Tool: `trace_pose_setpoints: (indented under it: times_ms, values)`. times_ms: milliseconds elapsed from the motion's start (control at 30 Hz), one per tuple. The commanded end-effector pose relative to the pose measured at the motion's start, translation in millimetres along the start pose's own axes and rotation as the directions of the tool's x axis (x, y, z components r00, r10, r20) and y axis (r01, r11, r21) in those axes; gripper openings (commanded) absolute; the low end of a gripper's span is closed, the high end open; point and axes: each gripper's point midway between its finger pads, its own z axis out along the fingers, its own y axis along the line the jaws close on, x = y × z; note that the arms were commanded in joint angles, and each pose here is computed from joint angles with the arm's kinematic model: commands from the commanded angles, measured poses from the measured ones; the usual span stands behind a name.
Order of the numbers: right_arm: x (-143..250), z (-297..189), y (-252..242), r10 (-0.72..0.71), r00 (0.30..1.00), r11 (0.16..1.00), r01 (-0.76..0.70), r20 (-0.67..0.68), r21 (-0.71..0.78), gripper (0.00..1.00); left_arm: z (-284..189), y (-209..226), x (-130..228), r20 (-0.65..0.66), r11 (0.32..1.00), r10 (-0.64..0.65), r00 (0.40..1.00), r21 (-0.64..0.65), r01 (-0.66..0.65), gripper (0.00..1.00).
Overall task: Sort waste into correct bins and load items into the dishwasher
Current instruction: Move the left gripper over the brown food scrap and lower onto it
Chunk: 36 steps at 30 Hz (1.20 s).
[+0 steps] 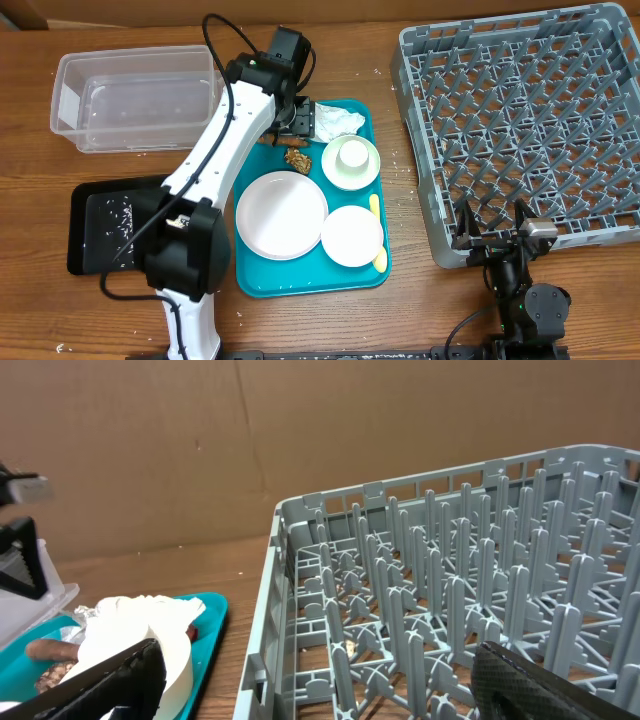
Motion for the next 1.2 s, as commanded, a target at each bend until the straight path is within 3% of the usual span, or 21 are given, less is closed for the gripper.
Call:
trace_pose_setpoints:
  times_ms: [0,267,800,1167]
  values:
    - [1.1,0.2,-2.6,-0.001,1.000,1.000,0.001,0.007,0.012,1.00,37.2,-3.7,5.3,-0.065,0.993,0.113,0.992,-0.024,-0.114,0.72]
    - [1.1,0.2,-2.6,-0.001,1.000,1.000,0.001,0.007,0.012,1.00,78.8,-13.9,27.7,-0.178,0.990,0.141,0.974,0.007,-0.142,0.67]
    - [1.2,0.2,-2.6,-0.001,1.000,1.000,0.001,0.006,0.012,1.00,87.0,-18.7,48.3,-0.250,0.990,0.139,0.958,0.055,-0.129,0.73]
    - [1.3,0.2,-2.6,-0.001,1.000,1.000,0.001,0.006,0.012,1.00,91.5,-11.0,54.7,-0.270,0.994,0.109,0.957,0.012,-0.110,0.79]
